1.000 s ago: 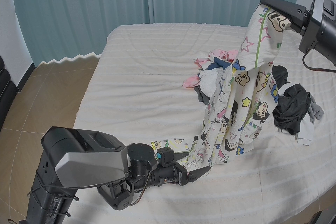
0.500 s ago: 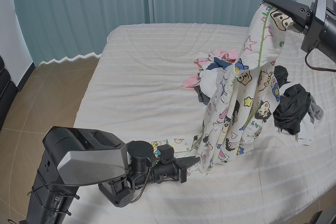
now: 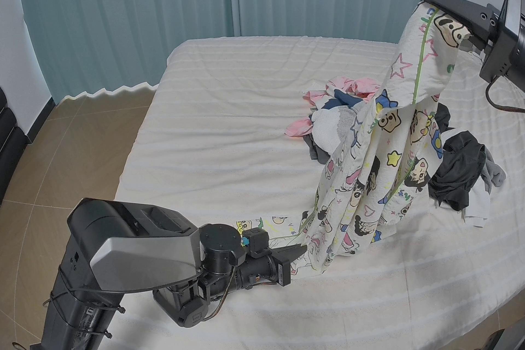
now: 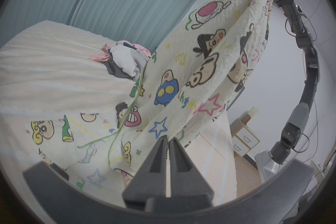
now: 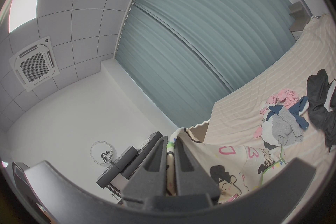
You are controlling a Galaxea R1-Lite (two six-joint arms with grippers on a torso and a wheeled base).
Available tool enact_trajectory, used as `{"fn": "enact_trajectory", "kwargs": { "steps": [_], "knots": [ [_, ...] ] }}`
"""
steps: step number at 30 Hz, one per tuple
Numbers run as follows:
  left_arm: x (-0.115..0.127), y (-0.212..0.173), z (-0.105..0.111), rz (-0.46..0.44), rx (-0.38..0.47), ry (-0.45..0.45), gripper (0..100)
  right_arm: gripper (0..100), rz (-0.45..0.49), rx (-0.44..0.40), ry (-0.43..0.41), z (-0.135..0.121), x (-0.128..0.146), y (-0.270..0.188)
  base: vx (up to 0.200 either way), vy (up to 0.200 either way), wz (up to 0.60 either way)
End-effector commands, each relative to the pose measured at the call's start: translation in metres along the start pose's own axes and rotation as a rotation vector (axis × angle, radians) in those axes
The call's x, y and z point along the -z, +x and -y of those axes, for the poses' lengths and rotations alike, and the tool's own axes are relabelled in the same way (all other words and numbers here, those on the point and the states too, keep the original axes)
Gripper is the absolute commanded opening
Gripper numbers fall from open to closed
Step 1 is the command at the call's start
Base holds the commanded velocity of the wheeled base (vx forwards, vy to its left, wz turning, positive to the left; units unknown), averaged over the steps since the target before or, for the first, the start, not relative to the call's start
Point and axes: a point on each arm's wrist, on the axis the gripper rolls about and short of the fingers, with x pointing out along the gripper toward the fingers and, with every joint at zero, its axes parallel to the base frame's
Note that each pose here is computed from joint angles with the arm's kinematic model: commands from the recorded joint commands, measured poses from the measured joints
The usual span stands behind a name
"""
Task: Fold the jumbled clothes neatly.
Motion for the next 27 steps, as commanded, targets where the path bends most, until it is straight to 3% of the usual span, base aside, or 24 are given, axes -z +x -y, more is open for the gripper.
{"fn": "enact_trajectory", "kwargs": {
  "steps": [1,2,3,12,19,25,27],
  "knots": [
    [0.001,-0.005,0.005,-0.004,0.006,0.005,0,0,0.006,-0.009,-0.002,-0.003,-0.001,-0.003,0.0,0.0,0.0],
    [0.002,-0.005,0.006,-0.007,0.005,0.004,0,0,0.008,-0.013,-0.002,-0.004,-0.002,-0.005,0.0,0.0,0.0],
    [0.002,-0.005,0.006,-0.007,0.005,0.003,100,0,0.01,-0.014,-0.002,-0.004,-0.002,-0.005,0.0,0.0,0.0],
    [-0.011,-0.006,0.018,0.041,-0.023,0.009,100,0,-0.025,-0.102,0.008,-0.019,0.0,0.0,0.0,0.0,0.0],
    [-0.018,-0.014,0.016,0.052,-0.044,0.021,100,0,-0.036,-0.169,0.018,-0.033,0.0,0.006,0.0,0.0,0.0],
    [-0.037,-0.026,-0.01,0.105,-0.113,0.09,100,0,-0.069,-0.189,0.03,-0.041,0.001,0.005,0.0,0.0,0.0],
    [-0.047,-0.036,-0.028,0.13,-0.165,0.139,100,0,-0.064,-0.191,0.029,-0.042,-0.001,0.005,0.0,0.0,0.0]
  ]
}}
